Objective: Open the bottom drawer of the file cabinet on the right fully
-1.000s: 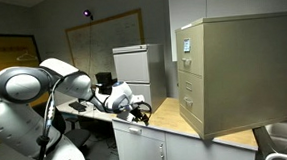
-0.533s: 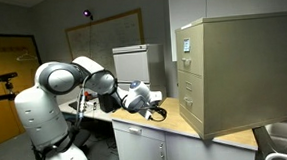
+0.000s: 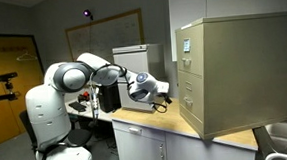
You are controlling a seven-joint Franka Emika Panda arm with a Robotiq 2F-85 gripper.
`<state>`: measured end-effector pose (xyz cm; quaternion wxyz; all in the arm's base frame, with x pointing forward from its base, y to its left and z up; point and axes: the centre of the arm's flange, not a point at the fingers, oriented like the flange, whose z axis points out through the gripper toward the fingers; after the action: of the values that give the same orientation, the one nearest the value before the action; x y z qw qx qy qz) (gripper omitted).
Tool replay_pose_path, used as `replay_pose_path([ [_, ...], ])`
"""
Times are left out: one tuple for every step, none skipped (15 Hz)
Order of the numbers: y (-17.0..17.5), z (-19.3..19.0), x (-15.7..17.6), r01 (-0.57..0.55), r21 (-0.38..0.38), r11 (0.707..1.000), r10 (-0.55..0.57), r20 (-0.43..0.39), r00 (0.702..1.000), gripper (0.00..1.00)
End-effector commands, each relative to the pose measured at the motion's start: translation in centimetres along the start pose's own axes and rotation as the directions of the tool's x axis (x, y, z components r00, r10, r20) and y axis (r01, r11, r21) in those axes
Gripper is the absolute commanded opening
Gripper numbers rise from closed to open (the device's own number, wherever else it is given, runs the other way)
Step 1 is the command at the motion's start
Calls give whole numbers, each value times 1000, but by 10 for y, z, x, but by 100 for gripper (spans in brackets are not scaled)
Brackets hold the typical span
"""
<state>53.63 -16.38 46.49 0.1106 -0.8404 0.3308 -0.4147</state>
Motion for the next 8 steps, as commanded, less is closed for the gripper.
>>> replay_pose_path([
  [50,39,40,-65,33,997,66,-52,996,100],
  [57,44,47,-79,36,996,81,-56,995,100],
  [65,52,51,-95,38,995,97,-53,994,100],
  [73,61,54,-115,44,992,117,-48,992,100],
  [81,72,56,-138,50,989,140,-41,989,100],
  [89,83,57,-161,56,985,163,-35,986,100],
  [97,95,57,-187,57,981,189,-26,982,100],
  [105,107,56,-213,58,975,214,-17,977,100],
])
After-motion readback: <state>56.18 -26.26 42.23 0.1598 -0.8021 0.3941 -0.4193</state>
